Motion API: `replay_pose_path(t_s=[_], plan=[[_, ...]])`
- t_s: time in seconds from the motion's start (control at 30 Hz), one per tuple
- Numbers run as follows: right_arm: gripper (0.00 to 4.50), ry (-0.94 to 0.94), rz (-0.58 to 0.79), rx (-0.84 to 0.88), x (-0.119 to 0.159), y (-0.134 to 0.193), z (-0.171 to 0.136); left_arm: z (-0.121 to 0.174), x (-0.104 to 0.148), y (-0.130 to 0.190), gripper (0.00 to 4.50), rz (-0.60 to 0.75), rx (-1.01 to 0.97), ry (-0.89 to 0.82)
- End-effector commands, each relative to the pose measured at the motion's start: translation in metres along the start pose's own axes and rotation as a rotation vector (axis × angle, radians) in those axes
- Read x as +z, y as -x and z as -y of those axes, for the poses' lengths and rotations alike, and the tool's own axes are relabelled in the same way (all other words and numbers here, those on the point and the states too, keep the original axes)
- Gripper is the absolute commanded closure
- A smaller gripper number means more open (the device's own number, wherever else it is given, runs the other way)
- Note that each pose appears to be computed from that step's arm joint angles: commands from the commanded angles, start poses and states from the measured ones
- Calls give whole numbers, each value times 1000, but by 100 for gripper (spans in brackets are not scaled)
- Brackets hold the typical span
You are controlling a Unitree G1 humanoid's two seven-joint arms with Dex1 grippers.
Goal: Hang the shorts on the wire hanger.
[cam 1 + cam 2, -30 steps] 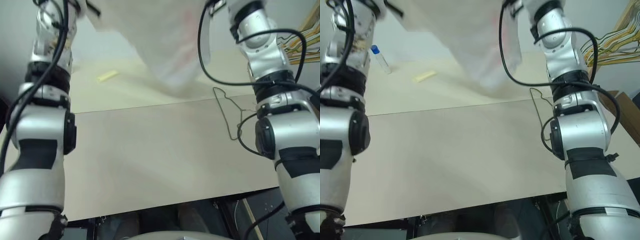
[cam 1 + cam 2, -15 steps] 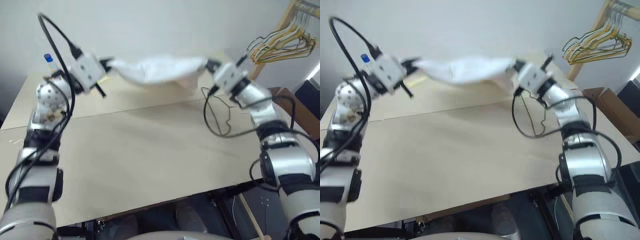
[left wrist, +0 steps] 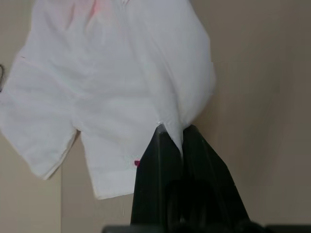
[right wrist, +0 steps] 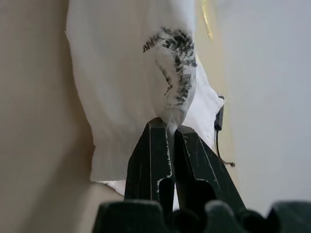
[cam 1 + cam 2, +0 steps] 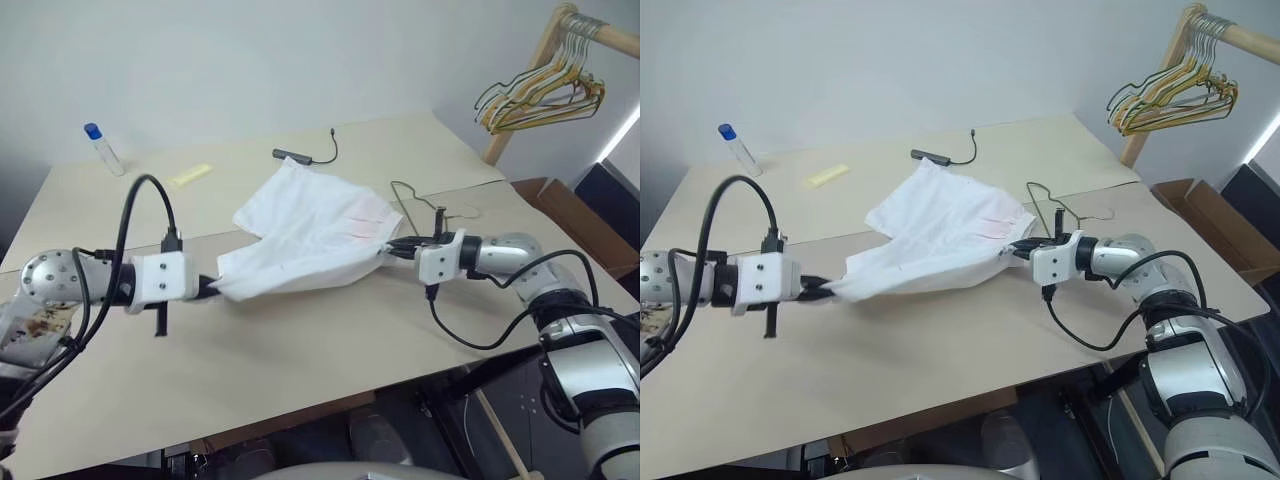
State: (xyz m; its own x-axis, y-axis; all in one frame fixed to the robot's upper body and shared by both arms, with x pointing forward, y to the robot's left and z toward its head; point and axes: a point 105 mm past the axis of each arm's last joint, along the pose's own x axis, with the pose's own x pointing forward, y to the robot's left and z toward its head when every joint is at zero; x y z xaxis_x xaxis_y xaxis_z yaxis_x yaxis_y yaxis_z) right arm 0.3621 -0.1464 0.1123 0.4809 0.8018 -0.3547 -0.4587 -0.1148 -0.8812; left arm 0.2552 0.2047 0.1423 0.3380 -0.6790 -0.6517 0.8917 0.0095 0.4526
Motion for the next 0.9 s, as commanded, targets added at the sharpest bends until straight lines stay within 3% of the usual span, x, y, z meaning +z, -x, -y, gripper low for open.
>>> replay_pose_path(t_s=[0.03, 0.13, 0.3, 0.9], plan=[[450, 87, -52, -19, -6, 7, 3, 25, 5, 8, 443, -39, -175, -30], [450, 122, -41, -11, -4, 8, -3, 53, 12, 2, 443, -25, -287, -13], [450, 187, -24, -21, -1, 13, -8, 75, 27, -14, 443, 19, -310, 39], [450, 189, 121, 136, 29, 32, -58, 88, 30, -27, 443, 45, -295, 111]])
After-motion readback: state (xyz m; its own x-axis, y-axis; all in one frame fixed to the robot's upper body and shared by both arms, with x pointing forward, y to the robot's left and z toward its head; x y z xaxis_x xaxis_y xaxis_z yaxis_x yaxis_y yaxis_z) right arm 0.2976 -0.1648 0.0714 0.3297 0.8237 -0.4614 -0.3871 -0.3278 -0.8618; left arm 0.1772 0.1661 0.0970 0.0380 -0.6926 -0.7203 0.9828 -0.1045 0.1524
